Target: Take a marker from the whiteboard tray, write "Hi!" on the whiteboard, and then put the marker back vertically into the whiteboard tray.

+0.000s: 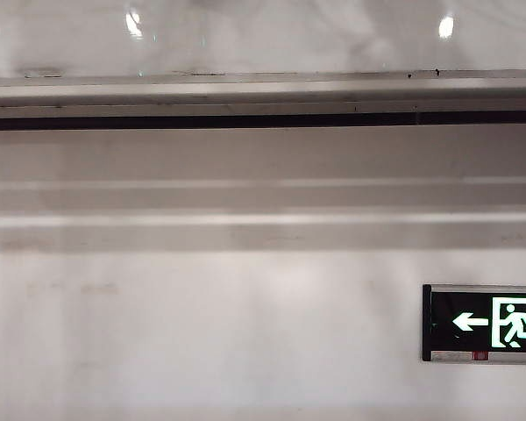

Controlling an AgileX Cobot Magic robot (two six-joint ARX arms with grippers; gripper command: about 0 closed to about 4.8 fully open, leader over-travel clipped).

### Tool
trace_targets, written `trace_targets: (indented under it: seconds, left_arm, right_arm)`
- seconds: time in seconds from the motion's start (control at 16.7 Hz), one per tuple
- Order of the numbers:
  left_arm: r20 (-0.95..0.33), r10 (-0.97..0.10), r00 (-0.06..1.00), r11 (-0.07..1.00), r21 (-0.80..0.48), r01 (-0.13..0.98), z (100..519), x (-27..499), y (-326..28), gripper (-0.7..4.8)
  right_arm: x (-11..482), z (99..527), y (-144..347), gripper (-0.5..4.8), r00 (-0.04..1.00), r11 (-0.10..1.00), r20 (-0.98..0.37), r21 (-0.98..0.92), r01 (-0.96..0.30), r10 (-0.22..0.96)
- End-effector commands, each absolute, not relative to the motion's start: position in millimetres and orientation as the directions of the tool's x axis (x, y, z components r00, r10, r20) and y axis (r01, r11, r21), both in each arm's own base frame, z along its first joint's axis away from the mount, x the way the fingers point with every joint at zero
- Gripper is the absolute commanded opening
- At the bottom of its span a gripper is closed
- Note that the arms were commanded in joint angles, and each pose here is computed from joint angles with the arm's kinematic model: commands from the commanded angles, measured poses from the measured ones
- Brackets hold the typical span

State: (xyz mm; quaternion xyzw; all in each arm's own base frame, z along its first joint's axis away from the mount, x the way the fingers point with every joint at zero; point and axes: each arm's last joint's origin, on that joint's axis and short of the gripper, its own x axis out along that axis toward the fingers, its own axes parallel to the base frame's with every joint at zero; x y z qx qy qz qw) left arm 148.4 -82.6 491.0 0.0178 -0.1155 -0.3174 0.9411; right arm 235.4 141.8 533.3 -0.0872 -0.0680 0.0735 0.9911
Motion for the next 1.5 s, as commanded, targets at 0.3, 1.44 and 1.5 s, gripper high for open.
trace_targets:
  seconds: [0.3,1.44,1.5]
  left_arm:
    - [0.220,-0.606,0.764,0.794,0.107,0.599,493,147,-82,-0.06]
    - [0.219,-0.620,0.753,0.782,0.093,0.617,493,146,-82,-0.06]
    - [0.219,-0.620,0.753,0.782,0.093,0.617,493,146,-82,-0.07]
  right_arm:
    - [234,529,140,-0.01,0.988,0.972,0.070,-0.200,-0.120,0.137]
    - [233,544,139,-0.01,0.961,0.973,0.222,-0.195,-0.124,0.167]
    - [234,545,138,-0.01,0.960,0.974,0.229,-0.191,-0.121,0.164]
